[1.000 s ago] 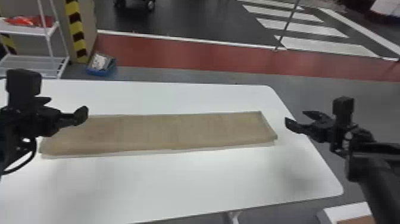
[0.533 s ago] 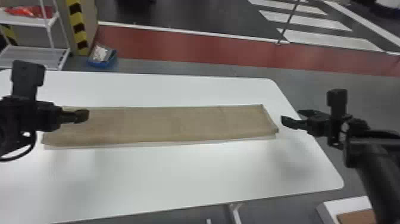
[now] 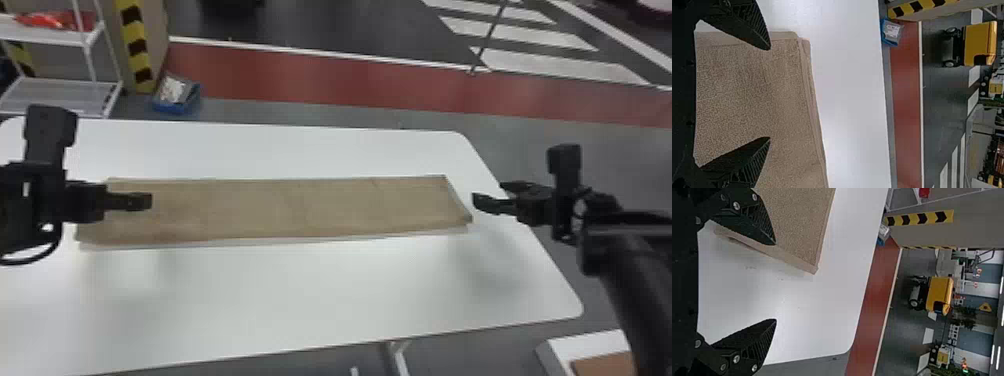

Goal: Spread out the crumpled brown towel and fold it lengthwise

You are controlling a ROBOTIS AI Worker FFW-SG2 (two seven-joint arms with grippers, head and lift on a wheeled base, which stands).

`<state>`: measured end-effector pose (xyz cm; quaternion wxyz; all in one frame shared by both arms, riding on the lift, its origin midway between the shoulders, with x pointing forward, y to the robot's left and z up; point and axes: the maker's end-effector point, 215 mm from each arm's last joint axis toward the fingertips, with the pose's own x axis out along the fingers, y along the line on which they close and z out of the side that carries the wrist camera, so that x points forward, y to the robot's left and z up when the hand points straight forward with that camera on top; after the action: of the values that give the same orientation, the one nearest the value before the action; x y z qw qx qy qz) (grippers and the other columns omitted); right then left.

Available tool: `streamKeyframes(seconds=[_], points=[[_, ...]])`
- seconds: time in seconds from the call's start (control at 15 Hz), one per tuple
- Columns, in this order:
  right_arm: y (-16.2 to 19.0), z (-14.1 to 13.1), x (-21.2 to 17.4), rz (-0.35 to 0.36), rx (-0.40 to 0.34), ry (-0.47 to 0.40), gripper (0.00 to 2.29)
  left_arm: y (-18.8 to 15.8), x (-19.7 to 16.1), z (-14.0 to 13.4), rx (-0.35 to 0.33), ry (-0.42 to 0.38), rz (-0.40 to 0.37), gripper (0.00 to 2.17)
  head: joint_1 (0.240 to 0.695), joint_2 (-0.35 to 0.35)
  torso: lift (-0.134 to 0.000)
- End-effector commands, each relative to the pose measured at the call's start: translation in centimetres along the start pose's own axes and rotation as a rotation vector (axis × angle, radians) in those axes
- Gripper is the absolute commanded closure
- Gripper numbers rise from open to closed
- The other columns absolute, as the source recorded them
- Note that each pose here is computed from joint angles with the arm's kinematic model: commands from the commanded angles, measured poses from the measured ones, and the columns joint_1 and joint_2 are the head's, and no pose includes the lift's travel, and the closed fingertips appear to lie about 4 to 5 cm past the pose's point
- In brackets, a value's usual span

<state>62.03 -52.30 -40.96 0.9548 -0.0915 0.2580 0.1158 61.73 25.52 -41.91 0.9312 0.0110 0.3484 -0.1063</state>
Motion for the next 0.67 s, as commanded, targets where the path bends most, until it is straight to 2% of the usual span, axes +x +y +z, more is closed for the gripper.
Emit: streamKeyframes(seconds=[0.0, 0.6], points=[[0.2, 0.3, 0.1, 0.006, -0.007, -0.001, 0.22, 0.1, -0.1, 0.1, -0.006, -0.002, -0.003, 0.07, 0.695, -0.231, -0.120], [1.3, -0.2, 0.4, 0.035, 0.027, -0.002, 0.22, -0.1, -0.2, -0.7, -0.008, 0.022, -0.008, 0.09, 0.695, -0.221, -0.120]])
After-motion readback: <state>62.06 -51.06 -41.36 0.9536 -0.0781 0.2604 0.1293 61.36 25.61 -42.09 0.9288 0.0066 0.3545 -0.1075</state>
